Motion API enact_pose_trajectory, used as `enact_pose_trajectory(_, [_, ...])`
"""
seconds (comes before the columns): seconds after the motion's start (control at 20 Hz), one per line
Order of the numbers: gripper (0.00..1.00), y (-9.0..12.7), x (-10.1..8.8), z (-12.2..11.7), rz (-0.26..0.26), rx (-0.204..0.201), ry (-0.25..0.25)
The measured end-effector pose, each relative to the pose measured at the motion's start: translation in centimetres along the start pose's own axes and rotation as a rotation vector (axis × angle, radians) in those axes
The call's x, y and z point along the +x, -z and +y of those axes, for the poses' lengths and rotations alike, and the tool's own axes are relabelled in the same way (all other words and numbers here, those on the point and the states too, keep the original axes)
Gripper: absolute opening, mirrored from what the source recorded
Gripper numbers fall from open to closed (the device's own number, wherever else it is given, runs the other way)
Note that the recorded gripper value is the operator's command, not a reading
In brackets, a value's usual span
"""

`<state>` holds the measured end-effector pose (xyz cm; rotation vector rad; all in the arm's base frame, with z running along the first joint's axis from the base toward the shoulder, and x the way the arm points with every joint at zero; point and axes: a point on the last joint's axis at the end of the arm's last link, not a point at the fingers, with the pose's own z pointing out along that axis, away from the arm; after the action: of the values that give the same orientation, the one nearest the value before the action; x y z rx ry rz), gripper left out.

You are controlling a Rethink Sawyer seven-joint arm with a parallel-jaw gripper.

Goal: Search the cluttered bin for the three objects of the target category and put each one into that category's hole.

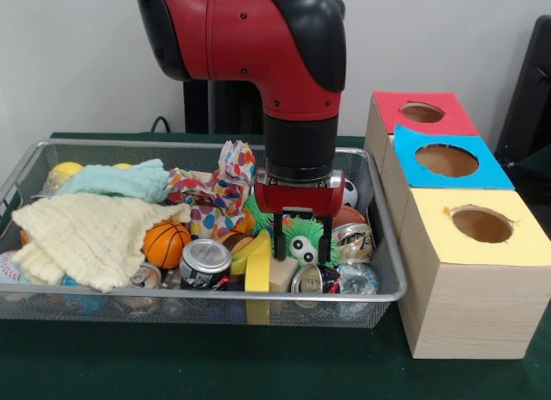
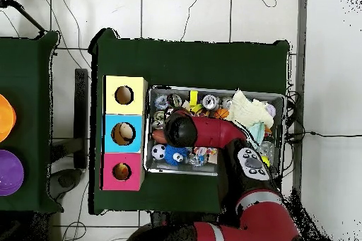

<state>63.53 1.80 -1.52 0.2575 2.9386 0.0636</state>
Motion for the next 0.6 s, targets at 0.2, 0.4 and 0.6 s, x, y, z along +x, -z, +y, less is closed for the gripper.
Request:
enact_pose_trajectory(0.2, [1.0,0.0,-0.1,-0.3,0.002,-0.012,-0.013])
enact_pose_trajectory(0.4, [1.0,0.1,-0.3,-1.1,0.002,-0.035,-0.036])
enact_pose_trajectory(0.6, [1.0,0.1,-1.0,-2.4,-0.01,-0.061,-0.048])
